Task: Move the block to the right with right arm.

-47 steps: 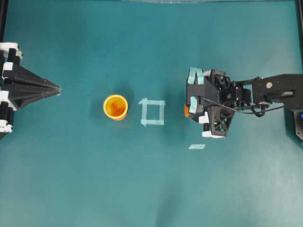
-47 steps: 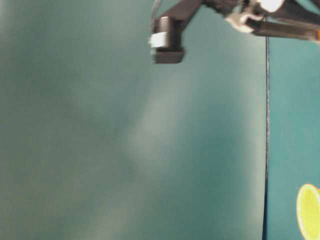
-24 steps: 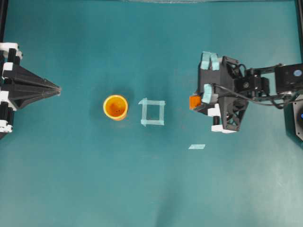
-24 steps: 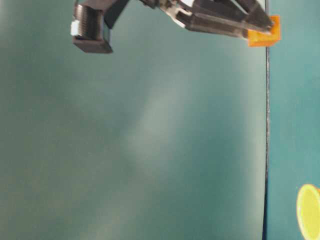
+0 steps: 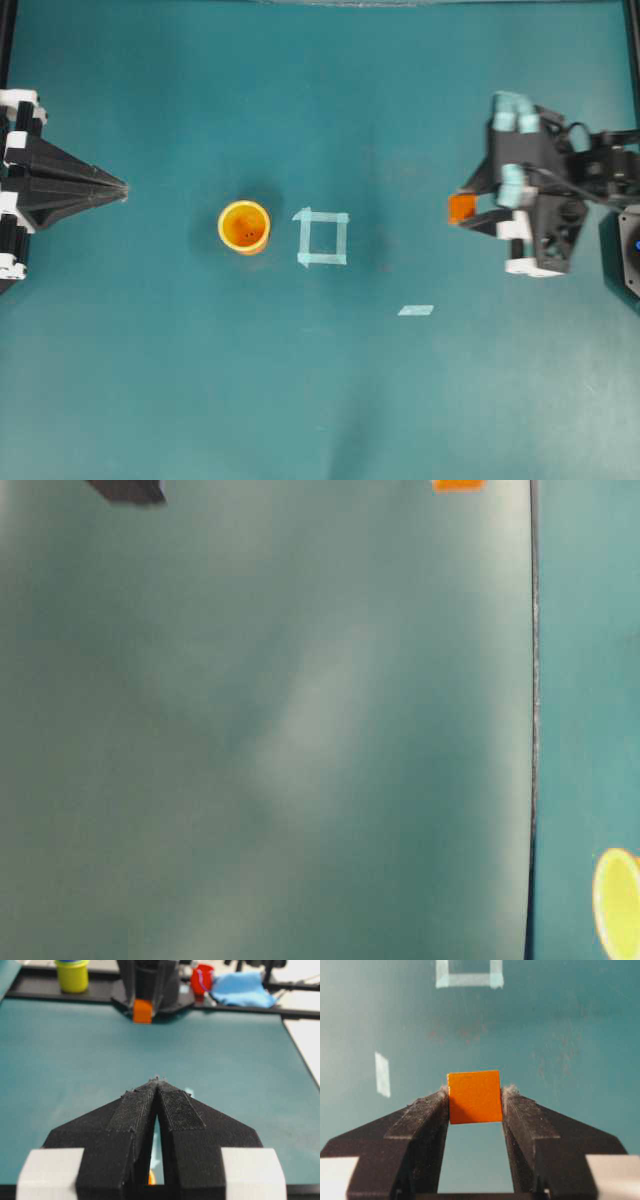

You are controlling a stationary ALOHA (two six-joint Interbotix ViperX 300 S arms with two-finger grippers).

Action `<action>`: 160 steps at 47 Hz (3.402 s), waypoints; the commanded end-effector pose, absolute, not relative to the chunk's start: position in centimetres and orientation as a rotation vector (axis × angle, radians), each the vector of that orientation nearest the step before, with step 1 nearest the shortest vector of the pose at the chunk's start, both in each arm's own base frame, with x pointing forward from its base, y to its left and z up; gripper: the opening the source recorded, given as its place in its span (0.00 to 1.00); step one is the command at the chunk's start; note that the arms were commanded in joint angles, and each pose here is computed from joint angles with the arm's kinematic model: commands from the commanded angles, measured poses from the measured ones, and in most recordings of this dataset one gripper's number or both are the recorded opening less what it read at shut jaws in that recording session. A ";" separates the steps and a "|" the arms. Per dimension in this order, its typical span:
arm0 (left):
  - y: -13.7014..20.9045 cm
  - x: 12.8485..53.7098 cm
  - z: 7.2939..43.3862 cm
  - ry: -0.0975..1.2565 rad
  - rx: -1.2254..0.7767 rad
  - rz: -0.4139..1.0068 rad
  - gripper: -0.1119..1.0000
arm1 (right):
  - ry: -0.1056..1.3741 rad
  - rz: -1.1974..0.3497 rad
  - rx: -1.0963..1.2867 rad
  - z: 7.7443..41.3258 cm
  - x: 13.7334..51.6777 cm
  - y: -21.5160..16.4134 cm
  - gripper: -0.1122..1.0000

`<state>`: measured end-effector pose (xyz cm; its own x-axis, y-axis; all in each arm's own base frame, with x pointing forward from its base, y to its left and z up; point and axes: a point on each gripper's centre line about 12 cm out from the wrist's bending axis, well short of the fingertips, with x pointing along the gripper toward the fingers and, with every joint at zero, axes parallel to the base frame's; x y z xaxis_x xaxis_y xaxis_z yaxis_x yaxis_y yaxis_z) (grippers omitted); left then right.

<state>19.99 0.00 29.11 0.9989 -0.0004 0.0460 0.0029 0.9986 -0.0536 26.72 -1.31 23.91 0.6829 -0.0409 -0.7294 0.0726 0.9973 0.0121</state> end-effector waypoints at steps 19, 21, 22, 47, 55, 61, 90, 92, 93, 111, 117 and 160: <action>0.4 20.3 30.3 -0.074 -0.050 0.017 0.10 | 0.806 -0.081 0.078 27.7 19.1 -1.0 0.47; 0.4 20.3 30.3 -0.074 -0.050 0.017 0.10 | 0.812 -0.086 0.087 27.7 18.6 -1.0 0.47; 0.4 20.3 30.3 -0.074 -0.050 0.017 0.10 | 0.818 -0.088 0.093 27.7 18.3 -0.9 0.47; 0.4 20.3 30.3 -0.076 -0.050 0.017 0.10 | 0.830 -0.136 0.197 27.2 12.4 -0.7 0.47; 0.4 20.3 30.3 -0.076 -0.050 0.019 0.10 | 0.846 -0.140 0.196 27.8 11.1 -0.7 0.47; 0.4 20.3 30.3 -0.076 -0.050 0.017 0.10 | 0.834 -0.139 0.200 28.3 10.2 -0.6 0.47; 0.4 20.3 30.3 -0.076 -0.048 0.017 0.10 | 0.823 -0.137 0.204 28.6 9.7 -0.6 0.47; 0.4 20.3 30.3 -0.076 -0.048 0.017 0.10 | 0.825 -0.137 0.204 28.6 9.7 -0.6 0.47; 0.4 20.3 30.3 -0.076 -0.048 0.019 0.10 | 0.822 -0.136 0.202 28.6 9.7 -0.6 0.47; 0.4 20.3 30.4 -0.079 -0.048 0.017 0.10 | 0.822 -0.136 0.204 28.6 9.7 -0.6 0.47; 0.4 20.3 30.3 -0.076 -0.048 0.017 0.10 | 0.822 -0.136 0.204 28.6 9.7 -0.6 0.47; 0.4 20.3 30.4 -0.077 -0.050 0.017 0.10 | 0.822 -0.136 0.204 28.5 9.7 -0.6 0.47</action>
<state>20.03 0.36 29.15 0.9988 0.0180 0.0460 -0.0156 0.9985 -0.0521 9.58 -0.58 27.60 0.6531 -0.0422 -0.7561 0.2019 0.9720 0.1202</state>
